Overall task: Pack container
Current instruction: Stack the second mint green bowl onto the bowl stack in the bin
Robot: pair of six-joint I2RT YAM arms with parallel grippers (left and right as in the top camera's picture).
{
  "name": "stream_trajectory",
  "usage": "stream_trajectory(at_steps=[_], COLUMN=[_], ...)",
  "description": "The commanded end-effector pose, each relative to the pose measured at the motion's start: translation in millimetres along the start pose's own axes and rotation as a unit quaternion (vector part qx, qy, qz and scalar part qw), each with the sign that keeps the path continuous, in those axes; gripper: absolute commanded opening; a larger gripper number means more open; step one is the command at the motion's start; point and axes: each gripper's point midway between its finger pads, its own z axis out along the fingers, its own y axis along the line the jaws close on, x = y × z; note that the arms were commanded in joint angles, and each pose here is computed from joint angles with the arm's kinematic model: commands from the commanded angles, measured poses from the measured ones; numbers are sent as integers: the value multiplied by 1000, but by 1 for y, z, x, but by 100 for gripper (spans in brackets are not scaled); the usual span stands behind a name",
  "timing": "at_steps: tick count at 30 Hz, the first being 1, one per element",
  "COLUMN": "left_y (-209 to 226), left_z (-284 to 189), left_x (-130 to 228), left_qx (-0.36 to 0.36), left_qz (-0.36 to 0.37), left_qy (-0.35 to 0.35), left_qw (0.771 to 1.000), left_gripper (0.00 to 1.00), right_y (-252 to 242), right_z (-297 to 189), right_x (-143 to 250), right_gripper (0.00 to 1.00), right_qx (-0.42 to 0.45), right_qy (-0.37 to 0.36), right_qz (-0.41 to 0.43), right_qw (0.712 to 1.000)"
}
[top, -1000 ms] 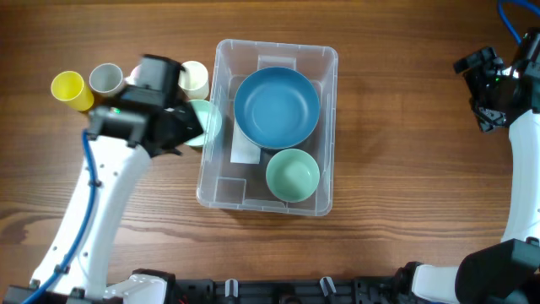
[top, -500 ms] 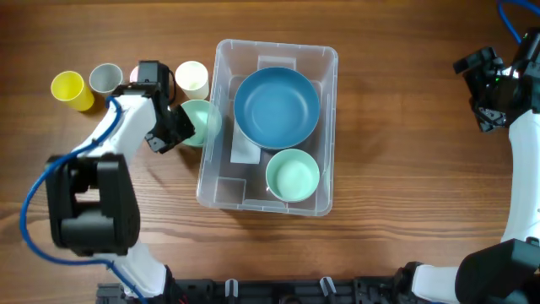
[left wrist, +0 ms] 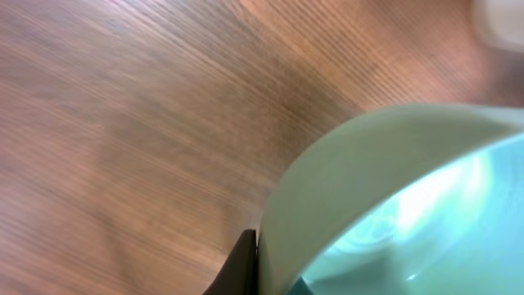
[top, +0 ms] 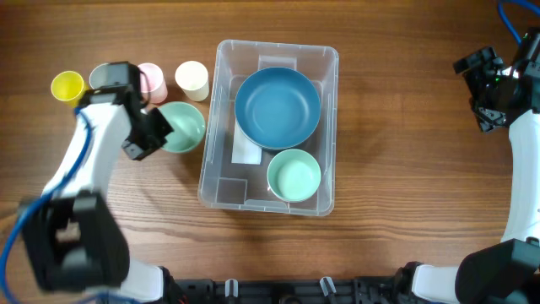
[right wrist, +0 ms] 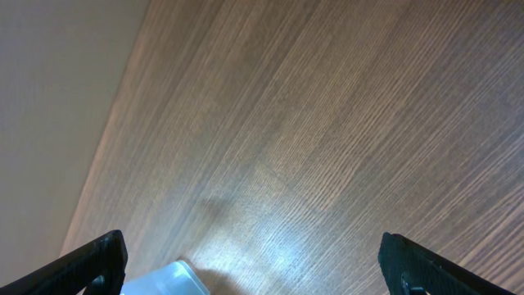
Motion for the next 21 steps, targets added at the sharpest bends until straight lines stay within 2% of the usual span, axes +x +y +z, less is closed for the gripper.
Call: stream_trajectory(at_steps=[1,5,10,17,21], left_y=[2,-15,-54,-119,-145], left_z=[-75,-124,-141,-92,-59], left_x=[-2,19,65,153,184], left_qx=[42,104,153,138,122], left_qz=[3,35,110,281,331], left_qy=[-97,-147,-136,-44,-11], left_qw=[994,983,973,949,936], left_gripper=[4,4,4,4,4], right_y=[4,4,4,4,4], right_z=[2,2,2,2,2], right_x=[0,0,0,0,0], right_gripper=[99,100,100,100,100], right_qx=[-5,-5,-5,-5,-5], right_qy=[5,5,5,5,5], right_qz=[5,5,5,5,5], right_qw=[1000,1000,1000,1000,1000])
